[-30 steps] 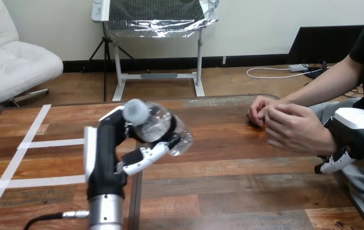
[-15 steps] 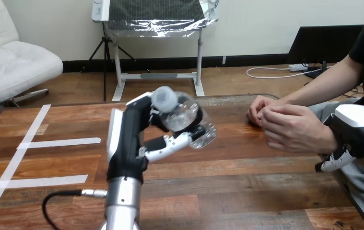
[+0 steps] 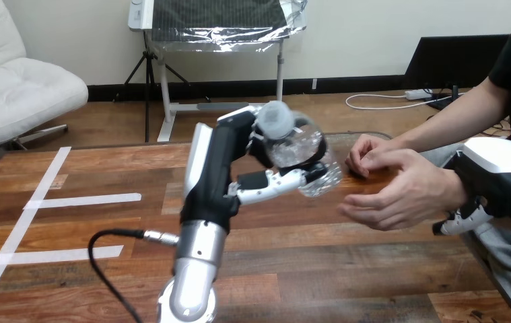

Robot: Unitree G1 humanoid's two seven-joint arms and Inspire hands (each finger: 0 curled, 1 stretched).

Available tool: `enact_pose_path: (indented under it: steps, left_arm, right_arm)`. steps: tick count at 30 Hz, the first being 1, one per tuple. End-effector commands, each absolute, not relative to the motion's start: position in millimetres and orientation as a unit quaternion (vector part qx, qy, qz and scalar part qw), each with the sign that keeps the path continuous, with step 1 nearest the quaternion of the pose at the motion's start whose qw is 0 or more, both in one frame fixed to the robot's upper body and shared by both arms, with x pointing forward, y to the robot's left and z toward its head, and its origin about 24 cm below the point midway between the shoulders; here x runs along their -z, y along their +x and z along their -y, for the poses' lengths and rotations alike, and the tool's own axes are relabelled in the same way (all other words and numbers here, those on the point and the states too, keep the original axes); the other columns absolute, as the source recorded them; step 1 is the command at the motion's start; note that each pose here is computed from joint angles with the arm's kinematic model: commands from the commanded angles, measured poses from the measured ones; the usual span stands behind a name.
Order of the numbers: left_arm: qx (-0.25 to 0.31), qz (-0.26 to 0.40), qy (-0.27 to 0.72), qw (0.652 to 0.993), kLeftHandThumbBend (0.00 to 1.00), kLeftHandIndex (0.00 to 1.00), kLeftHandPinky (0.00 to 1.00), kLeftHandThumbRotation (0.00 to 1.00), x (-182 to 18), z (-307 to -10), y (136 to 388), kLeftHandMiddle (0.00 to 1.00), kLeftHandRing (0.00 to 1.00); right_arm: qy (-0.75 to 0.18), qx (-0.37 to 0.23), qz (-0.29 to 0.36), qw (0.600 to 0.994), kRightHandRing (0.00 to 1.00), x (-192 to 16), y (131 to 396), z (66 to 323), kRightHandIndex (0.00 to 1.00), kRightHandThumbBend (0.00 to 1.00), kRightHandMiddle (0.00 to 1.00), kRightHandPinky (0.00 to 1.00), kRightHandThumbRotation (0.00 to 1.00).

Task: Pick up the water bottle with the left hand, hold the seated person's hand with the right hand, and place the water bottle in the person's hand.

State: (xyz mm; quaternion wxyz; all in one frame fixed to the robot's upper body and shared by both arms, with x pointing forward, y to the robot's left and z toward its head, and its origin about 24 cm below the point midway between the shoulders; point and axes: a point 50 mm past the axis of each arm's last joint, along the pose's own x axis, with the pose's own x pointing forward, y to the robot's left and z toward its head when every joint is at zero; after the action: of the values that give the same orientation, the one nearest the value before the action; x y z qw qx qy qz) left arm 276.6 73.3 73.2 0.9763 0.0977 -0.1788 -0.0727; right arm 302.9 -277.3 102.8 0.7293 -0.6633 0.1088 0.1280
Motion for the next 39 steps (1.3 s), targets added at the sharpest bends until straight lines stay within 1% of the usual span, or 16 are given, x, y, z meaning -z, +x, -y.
enact_pose_path:
  steps: [1, 17, 27, 39]
  left_arm:
    - [0.097, 0.242, 0.036, 0.965, 0.62, 0.47, 0.37, 0.0, -115.7, -33.0, 286.3, 0.41, 0.39]
    - [0.117, 0.24, 0.028, 0.963, 0.61, 0.47, 0.37, 0.0, -118.7, -20.2, 284.2, 0.42, 0.39]
    - [0.126, 0.238, 0.02, 0.963, 0.61, 0.47, 0.37, 0.0, -118.8, -15.9, 283.1, 0.42, 0.4]
    - [0.131, 0.233, 0.018, 0.963, 0.6, 0.47, 0.36, 0.0, -118.5, -11.1, 282.1, 0.42, 0.39]
  right_arm:
    - [-0.673, -0.092, -0.037, 0.733, 0.26, -144.7, 308.4, 265.1, 0.41, 0.74, 0.35, 0.17, 0.0]
    - [-0.676, -0.096, 0.001, 0.73, 0.26, -153.8, 302.2, 254.0, 0.38, 0.77, 0.34, 0.19, 0.0]
    - [-0.679, -0.099, 0.025, 0.727, 0.25, -159.7, 299.7, 248.6, 0.37, 0.8, 0.33, 0.18, 0.0]
    - [-0.68, -0.099, 0.033, 0.726, 0.23, -165.2, 298.7, 242.6, 0.37, 0.8, 0.32, 0.17, 0.0]
